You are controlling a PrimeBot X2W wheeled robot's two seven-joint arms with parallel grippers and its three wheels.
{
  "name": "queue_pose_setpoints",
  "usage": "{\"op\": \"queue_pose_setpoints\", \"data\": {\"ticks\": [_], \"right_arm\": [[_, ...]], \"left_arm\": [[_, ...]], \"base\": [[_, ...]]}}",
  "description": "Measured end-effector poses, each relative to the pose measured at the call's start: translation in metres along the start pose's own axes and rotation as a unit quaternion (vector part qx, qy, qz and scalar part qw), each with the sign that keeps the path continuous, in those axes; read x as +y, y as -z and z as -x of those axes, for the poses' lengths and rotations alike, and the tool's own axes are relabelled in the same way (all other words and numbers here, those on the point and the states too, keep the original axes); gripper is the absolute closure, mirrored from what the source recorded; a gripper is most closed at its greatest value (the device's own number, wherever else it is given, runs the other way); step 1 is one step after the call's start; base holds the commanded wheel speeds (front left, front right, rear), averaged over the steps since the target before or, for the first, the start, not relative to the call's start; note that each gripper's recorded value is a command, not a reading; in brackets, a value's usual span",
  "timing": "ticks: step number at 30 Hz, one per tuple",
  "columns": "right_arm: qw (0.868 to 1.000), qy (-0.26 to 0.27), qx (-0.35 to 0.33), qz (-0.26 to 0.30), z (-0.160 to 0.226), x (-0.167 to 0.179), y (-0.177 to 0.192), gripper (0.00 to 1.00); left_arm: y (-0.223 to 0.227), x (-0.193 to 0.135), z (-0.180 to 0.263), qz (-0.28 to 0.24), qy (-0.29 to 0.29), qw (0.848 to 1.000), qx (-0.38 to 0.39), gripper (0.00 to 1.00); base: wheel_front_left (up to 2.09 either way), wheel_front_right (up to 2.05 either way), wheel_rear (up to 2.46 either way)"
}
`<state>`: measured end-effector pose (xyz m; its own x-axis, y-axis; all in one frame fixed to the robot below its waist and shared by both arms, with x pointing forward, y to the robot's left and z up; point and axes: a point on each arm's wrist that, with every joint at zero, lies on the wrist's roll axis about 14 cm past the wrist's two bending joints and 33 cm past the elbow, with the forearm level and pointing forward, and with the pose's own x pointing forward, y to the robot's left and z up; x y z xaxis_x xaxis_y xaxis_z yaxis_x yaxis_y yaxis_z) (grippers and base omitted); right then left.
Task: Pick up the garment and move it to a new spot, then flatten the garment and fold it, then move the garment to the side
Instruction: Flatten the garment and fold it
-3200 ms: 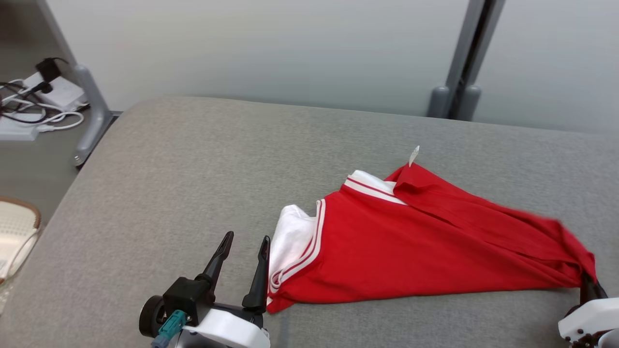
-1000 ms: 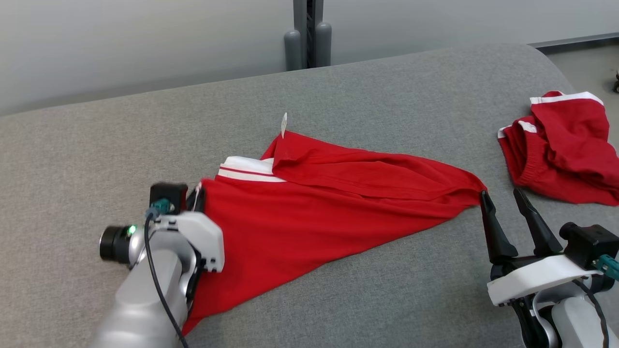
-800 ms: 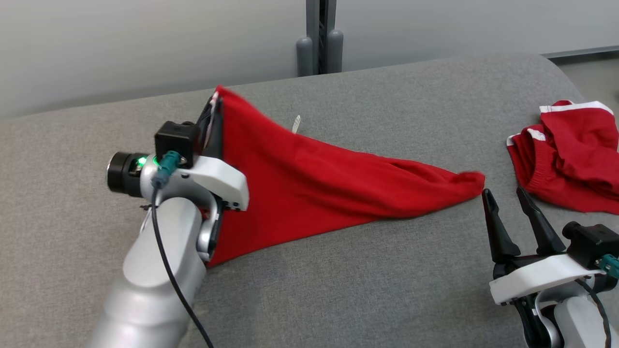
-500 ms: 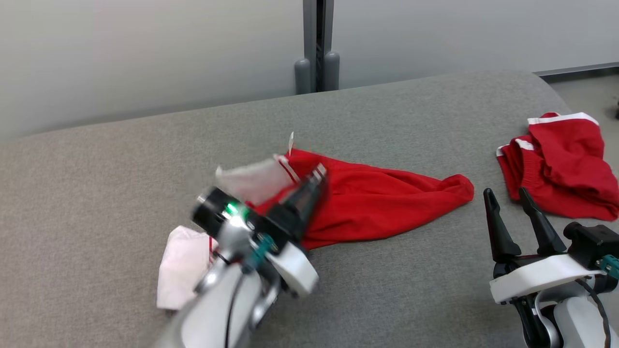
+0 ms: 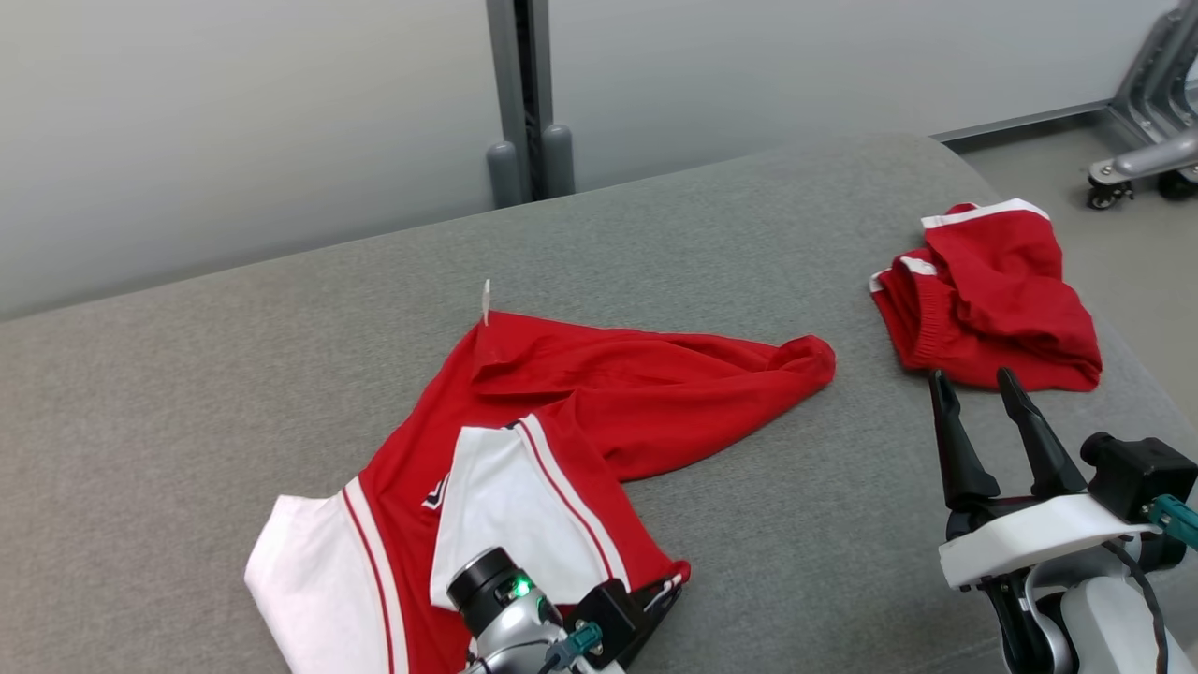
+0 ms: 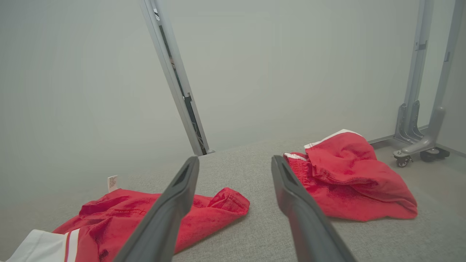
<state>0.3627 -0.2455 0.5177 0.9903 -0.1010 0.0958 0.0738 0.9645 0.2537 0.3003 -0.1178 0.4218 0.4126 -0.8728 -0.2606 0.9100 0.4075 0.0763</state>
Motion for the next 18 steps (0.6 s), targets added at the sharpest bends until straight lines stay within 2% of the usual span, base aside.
{"op": "queue_pose_setpoints", "data": {"ticks": [4,5,6,7,8,12,18], "right_arm": [[1.0,0.012,-0.004,0.002,0.005,-0.008,-0.004,0.0],[1.0,0.015,-0.006,0.002,0.006,-0.01,-0.005,0.0],[1.0,0.018,-0.007,0.002,0.007,-0.012,-0.006,0.0],[1.0,0.02,-0.008,0.002,0.008,-0.013,-0.007,0.0],[1.0,0.021,-0.009,0.002,0.009,-0.014,-0.007,0.0],[1.0,0.024,-0.013,0.001,0.009,-0.016,-0.01,0.0],[1.0,0.011,-0.013,0.0,0.002,-0.007,-0.009,0.0]], "left_arm": [[0.017,-0.012,-0.001,0.0,0.02,0.999,0.029,1.0],[0.02,-0.014,-0.001,0.002,0.022,0.999,0.035,0.89],[0.023,-0.016,-0.001,0.004,0.025,0.999,0.04,0.52],[0.025,-0.017,0.0,0.007,0.025,0.999,0.044,0.52],[0.027,-0.017,0.0,0.008,0.023,0.999,0.048,0.0],[0.026,-0.013,0.001,0.025,0.006,0.999,0.047,0.0],[0.001,0.01,-0.001,0.027,-0.033,0.999,0.012,0.0]], "base": [[0.0,0.0,0.0],[0.0,0.0,0.0],[0.0,0.0,0.0],[0.0,0.0,0.0],[0.0,0.0,0.0],[0.0,0.0,0.0],[0.0,0.0,0.0]]}}
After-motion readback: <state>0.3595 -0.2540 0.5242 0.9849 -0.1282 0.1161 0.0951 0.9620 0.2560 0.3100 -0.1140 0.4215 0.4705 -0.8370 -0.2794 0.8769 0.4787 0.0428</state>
